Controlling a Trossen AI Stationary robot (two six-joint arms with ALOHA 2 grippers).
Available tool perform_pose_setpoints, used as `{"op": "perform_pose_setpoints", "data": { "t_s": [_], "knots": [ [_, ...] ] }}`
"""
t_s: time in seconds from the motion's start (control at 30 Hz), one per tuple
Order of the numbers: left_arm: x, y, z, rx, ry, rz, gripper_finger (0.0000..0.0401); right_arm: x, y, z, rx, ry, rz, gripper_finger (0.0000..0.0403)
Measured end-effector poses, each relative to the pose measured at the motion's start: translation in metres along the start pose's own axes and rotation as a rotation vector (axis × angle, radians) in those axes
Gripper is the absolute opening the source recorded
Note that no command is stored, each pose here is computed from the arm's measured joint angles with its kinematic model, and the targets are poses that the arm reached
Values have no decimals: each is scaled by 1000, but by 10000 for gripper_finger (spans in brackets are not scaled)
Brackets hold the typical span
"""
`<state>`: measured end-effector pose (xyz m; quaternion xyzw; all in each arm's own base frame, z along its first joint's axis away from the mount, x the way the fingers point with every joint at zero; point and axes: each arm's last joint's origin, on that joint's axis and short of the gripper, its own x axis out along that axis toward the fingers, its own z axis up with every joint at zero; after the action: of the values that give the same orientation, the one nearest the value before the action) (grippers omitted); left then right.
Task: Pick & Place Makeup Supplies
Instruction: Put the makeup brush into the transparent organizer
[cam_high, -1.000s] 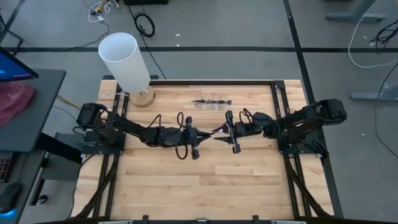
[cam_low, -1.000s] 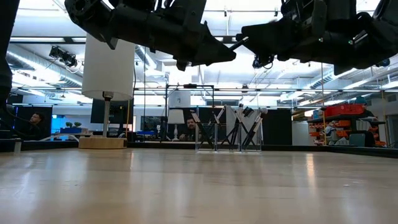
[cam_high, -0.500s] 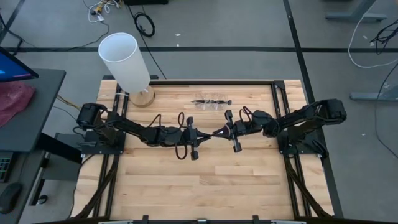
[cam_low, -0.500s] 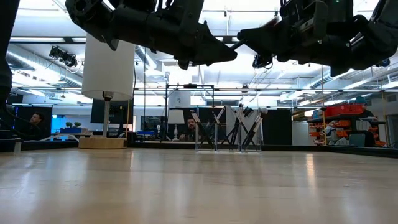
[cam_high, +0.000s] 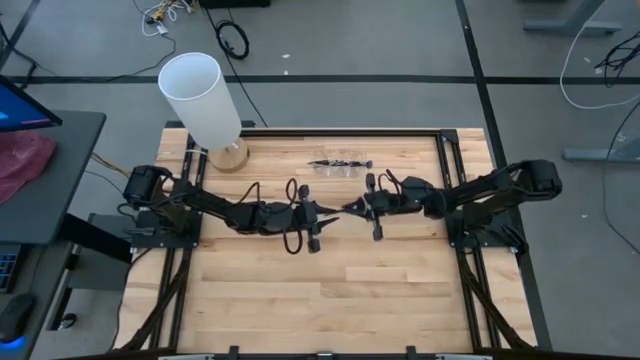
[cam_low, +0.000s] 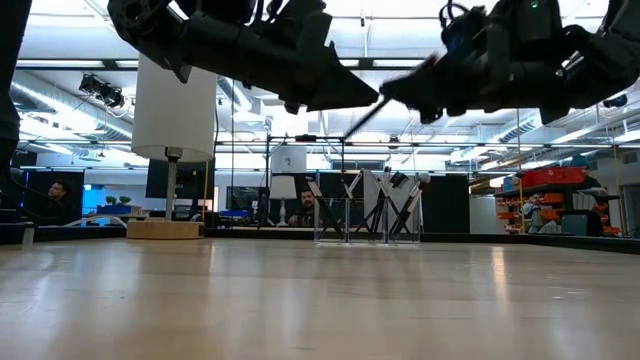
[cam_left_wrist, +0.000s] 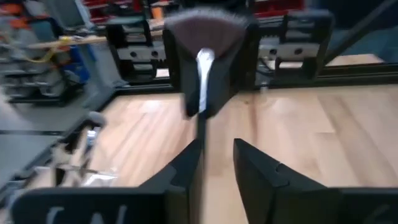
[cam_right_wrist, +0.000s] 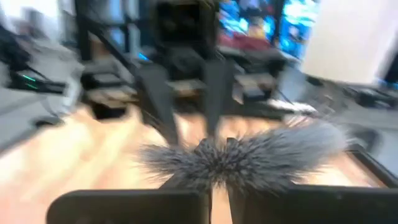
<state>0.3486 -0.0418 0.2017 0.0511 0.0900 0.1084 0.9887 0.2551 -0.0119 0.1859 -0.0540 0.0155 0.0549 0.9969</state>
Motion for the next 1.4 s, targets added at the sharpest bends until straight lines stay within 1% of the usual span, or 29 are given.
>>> {"op": "perform_pose_setpoints", "data": {
  "t_s": [0.13,0.27,0.37,0.43,0.5,0.63,0.83,0.93,1.07,1.23,1.4],
  "knots": [
    [0,3,-3,72,39,106,126,-7,-5,4,-20,63,-99,15],
    [-1,8,-8,103,99,249,159,-17,-9,12,-22,170,-259,15],
    [0,11,-8,97,95,265,173,-25,-13,23,3,264,-404,15],
    [0,12,-8,96,96,266,178,-30,-15,31,10,315,-462,15],
    [0,11,-8,95,94,265,178,-32,-16,41,7,319,-480,15],
    [0,11,-7,92,90,265,177,-30,-19,59,1,255,-492,15],
    [0,11,-7,91,88,265,177,-28,-28,68,-35,247,-520,15],
    [0,11,-7,91,87,265,177,-30,-36,69,-33,250,-556,15],
    [0,11,-7,90,87,265,177,-34,-45,63,-25,301,-593,15],
    [0,11,-7,90,87,265,177,-37,-49,58,-22,350,-604,15],
    [0,11,-7,90,87,265,177,-37,-49,59,-20,347,-600,15]
  ]
}}
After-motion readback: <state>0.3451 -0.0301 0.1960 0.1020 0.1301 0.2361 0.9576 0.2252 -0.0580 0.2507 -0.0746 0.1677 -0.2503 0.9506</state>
